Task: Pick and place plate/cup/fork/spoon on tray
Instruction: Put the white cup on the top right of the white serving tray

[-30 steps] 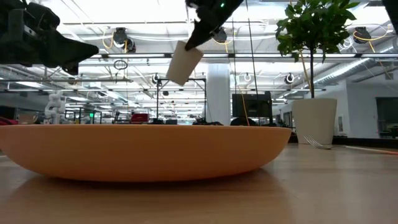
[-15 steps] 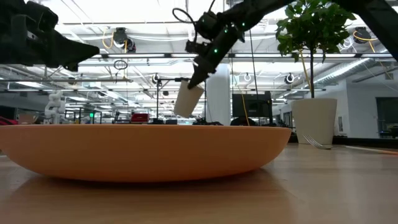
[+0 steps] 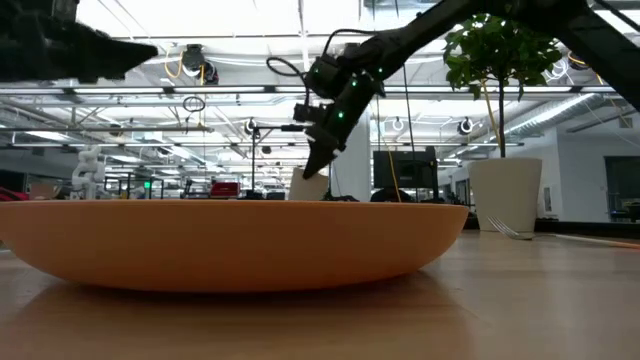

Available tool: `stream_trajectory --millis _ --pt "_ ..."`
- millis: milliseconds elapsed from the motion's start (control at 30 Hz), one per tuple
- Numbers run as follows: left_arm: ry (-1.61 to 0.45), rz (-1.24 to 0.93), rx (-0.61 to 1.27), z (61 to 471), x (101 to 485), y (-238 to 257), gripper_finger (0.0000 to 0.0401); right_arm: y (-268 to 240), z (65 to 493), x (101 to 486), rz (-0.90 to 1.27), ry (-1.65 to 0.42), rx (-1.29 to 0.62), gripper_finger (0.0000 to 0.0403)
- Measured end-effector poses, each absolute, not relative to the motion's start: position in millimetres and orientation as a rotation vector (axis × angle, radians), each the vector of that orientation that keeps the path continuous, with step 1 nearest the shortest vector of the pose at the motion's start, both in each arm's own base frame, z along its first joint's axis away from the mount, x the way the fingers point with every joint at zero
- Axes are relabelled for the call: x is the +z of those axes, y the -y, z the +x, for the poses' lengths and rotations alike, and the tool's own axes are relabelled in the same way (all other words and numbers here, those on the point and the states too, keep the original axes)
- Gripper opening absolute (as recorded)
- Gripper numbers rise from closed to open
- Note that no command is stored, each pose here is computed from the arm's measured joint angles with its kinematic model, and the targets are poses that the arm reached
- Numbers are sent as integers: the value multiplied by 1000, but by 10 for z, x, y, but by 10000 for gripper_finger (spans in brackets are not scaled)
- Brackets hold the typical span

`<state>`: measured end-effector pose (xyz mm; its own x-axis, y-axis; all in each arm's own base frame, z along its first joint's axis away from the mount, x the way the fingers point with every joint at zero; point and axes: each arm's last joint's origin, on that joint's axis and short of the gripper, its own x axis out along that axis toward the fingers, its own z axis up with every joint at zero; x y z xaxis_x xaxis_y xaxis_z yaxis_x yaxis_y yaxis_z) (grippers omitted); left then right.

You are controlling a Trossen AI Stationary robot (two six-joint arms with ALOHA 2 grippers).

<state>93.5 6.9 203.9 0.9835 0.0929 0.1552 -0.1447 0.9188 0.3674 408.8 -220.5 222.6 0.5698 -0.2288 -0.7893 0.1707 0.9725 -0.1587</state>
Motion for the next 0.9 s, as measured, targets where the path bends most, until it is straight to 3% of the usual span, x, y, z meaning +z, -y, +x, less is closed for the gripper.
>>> stream_trajectory --millis 233,633,900 --pt "92 364 168 1017 2217 -102 26 2222 4072 2237 -105 -967 -319 0" --pt "2 388 159 1265 2168 -124 26 2193 4022 2233 -91 -1020 -305 1" --pt "1 390 159 1325 2160 -129 26 2199 4029 2239 -87 -1009 -313 27"
